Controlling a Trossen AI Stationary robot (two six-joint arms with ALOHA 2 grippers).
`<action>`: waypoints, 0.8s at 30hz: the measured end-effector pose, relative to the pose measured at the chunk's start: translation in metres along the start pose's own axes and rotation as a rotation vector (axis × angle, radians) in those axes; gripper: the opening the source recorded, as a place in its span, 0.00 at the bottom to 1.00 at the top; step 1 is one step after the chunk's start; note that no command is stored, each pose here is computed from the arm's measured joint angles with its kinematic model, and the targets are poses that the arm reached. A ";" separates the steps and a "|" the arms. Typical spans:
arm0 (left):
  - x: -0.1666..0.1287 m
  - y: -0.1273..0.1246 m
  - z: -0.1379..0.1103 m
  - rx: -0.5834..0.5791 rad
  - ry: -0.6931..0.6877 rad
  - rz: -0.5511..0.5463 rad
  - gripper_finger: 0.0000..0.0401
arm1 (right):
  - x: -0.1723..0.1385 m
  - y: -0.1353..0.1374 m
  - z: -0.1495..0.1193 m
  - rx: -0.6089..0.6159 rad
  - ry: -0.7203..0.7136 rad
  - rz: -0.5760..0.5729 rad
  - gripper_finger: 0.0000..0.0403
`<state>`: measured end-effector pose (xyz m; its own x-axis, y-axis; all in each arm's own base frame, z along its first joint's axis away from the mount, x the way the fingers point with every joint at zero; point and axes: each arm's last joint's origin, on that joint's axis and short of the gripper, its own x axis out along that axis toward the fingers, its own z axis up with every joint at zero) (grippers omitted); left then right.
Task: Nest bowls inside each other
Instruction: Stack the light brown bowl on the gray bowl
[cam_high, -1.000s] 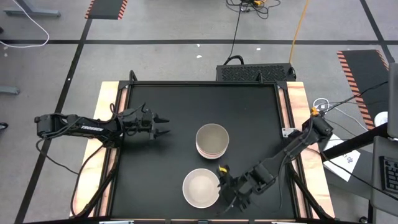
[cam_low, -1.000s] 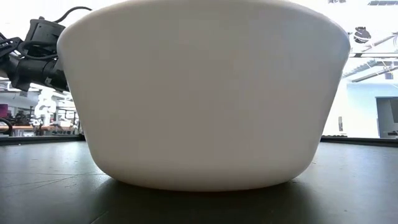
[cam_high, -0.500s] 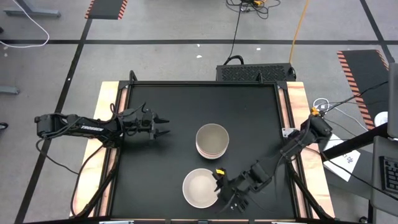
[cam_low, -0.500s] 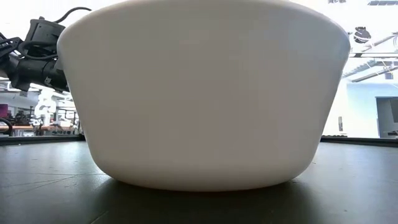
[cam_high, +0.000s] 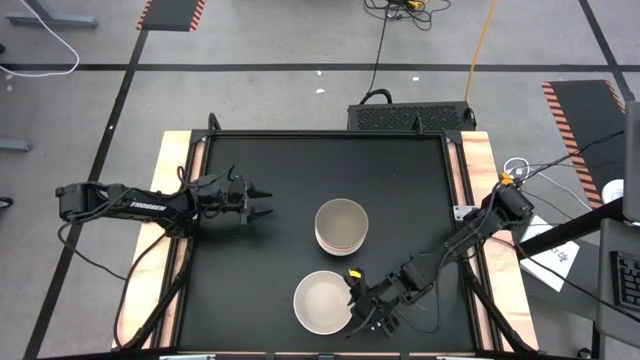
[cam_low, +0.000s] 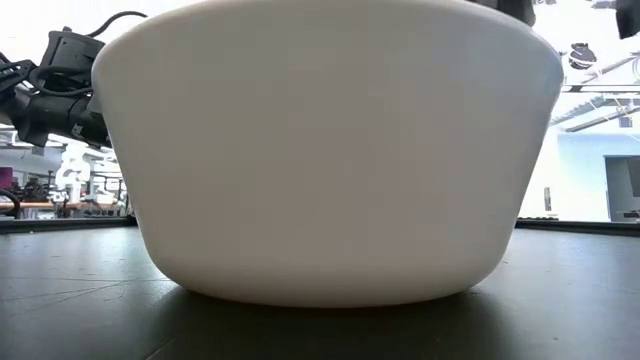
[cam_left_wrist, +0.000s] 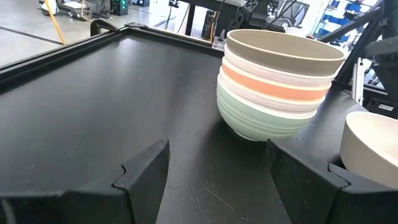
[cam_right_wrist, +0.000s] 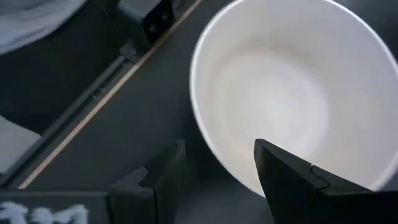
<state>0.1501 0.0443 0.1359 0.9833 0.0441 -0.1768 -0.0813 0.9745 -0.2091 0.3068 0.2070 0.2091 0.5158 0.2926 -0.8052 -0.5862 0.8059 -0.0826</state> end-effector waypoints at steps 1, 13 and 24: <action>0.000 0.000 0.000 0.000 0.000 0.000 0.68 | 0.001 0.000 -0.001 0.004 -0.010 0.003 0.46; 0.000 0.000 0.000 0.000 0.000 0.000 0.68 | 0.003 -0.016 0.005 0.238 -0.110 -0.079 0.46; 0.000 0.000 0.000 0.000 0.000 0.000 0.68 | -0.006 -0.050 0.012 0.560 -0.121 -0.038 0.46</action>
<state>0.1501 0.0442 0.1360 0.9834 0.0437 -0.1762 -0.0809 0.9745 -0.2094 0.3407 0.1714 0.2255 0.6169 0.2886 -0.7322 -0.1622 0.9570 0.2405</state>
